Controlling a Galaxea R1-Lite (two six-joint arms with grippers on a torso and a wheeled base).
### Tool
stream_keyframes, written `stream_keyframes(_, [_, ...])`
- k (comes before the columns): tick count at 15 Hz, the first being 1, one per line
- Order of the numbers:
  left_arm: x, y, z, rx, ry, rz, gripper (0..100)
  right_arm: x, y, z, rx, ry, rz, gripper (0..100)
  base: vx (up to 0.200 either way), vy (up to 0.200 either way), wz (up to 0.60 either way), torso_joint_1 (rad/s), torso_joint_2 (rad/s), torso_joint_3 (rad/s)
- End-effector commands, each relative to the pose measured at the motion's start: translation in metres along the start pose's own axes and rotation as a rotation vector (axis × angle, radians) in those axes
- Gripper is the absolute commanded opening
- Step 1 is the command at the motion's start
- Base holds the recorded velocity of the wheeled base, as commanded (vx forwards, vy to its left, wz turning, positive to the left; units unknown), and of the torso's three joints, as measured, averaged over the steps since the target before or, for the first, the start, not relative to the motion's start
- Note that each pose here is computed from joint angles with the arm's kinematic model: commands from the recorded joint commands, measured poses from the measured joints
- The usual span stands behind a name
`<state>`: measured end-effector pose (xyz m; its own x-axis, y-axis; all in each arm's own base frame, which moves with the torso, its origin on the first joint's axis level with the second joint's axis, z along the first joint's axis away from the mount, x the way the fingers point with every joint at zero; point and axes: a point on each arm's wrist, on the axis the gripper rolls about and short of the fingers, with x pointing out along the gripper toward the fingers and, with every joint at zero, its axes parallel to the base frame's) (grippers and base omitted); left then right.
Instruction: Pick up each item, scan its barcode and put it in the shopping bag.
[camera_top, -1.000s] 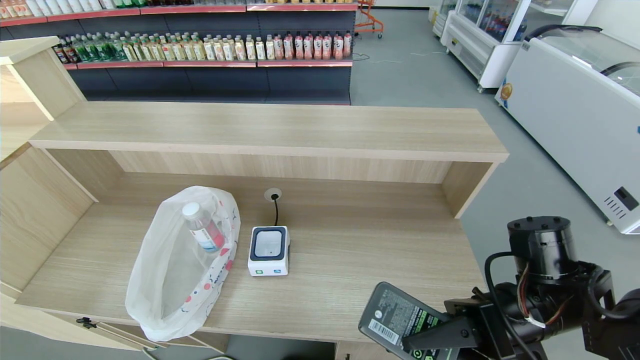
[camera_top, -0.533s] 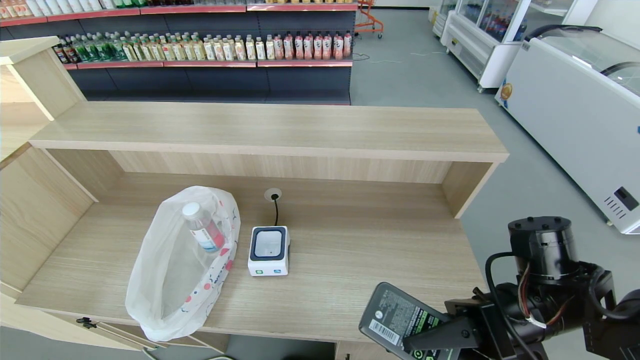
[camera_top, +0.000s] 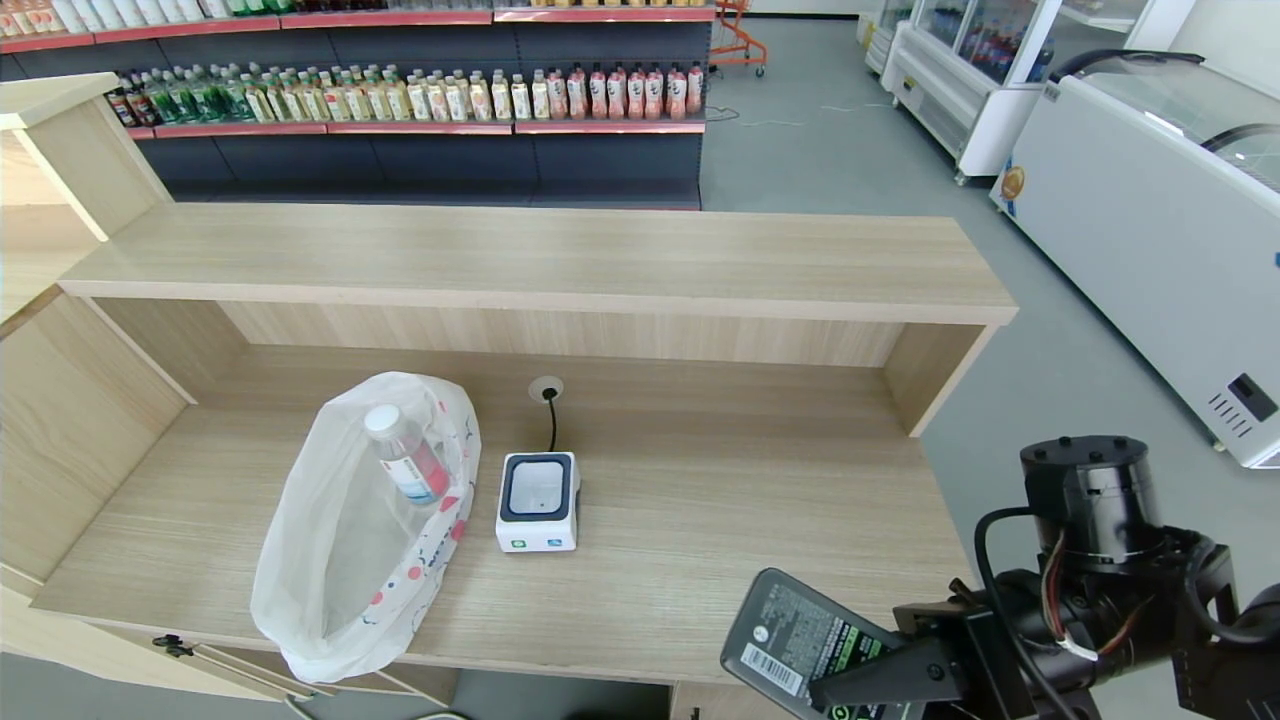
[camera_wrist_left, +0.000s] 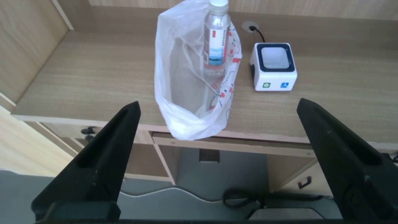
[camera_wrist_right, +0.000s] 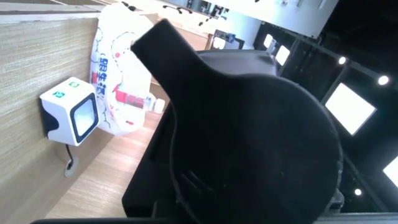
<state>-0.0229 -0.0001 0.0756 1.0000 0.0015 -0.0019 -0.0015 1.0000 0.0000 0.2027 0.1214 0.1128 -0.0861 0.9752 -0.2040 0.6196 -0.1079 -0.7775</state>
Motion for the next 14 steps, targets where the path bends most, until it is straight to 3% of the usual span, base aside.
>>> stream_keyframes(1, [0.000,0.000,0.000,0.000,0.000,0.000,100,0.000,0.000,0.002,0.003,-0.003,-0.001,0,0.000,0.000,0.00,0.000,0.00,0.000])
stream_keyframes(3, [0.000,0.000,0.000,0.000,0.000,0.000,100,-0.002,-0.003,0.002,0.026,0.001,-0.001,0,0.000,0.000,0.00,0.000,0.00,0.000])
stream_keyframes(4, [0.000,0.000,0.000,0.000,0.000,0.000,100,-0.007,-0.015,-0.001,0.108,0.023,-0.008,0,0.000,0.000,0.00,0.000,0.00,0.000])
stream_keyframes(6, [0.000,0.000,0.000,0.000,0.000,0.000,100,-0.038,-0.033,-0.007,0.323,0.156,0.021,0,0.000,0.000,0.00,0.000,0.00,0.000])
stream_keyframes(7, [0.000,0.000,0.000,0.000,0.000,0.000,100,-0.082,-0.041,0.001,0.624,0.451,0.149,0,0.000,0.000,0.00,0.000,0.00,0.000])
stream_keyframes(8, [0.000,0.000,0.000,0.000,0.000,0.000,100,-0.108,-0.054,0.007,0.786,0.685,0.209,0,0.000,0.000,0.00,0.000,0.00,0.000])
stream_keyframes(9, [0.000,0.000,0.000,0.000,0.000,0.000,100,-0.127,-0.057,0.013,0.872,0.839,0.234,0,0.000,0.000,0.00,0.000,0.00,0.000])
stream_keyframes(11, [0.000,0.000,0.000,0.000,0.000,0.002,100,-0.134,-0.055,0.024,1.217,0.892,0.154,0,0.000,0.000,0.00,0.000,0.00,0.000])
stream_keyframes(12, [0.000,0.000,0.000,0.000,0.000,0.000,100,-0.136,-0.064,0.019,1.371,0.924,0.070,0,0.000,0.000,0.00,0.000,0.00,0.000])
stream_keyframes(13, [0.000,0.000,0.000,0.000,0.000,0.000,100,-0.138,-0.073,0.013,1.611,0.993,-0.086,0,0.000,0.000,0.00,0.000,0.00,0.000])
stream_keyframes(14, [0.000,0.000,0.000,0.000,0.000,0.000,100,-0.140,-0.076,0.013,1.687,1.045,-0.142,0,0.000,0.000,0.00,0.000,0.00,0.000])
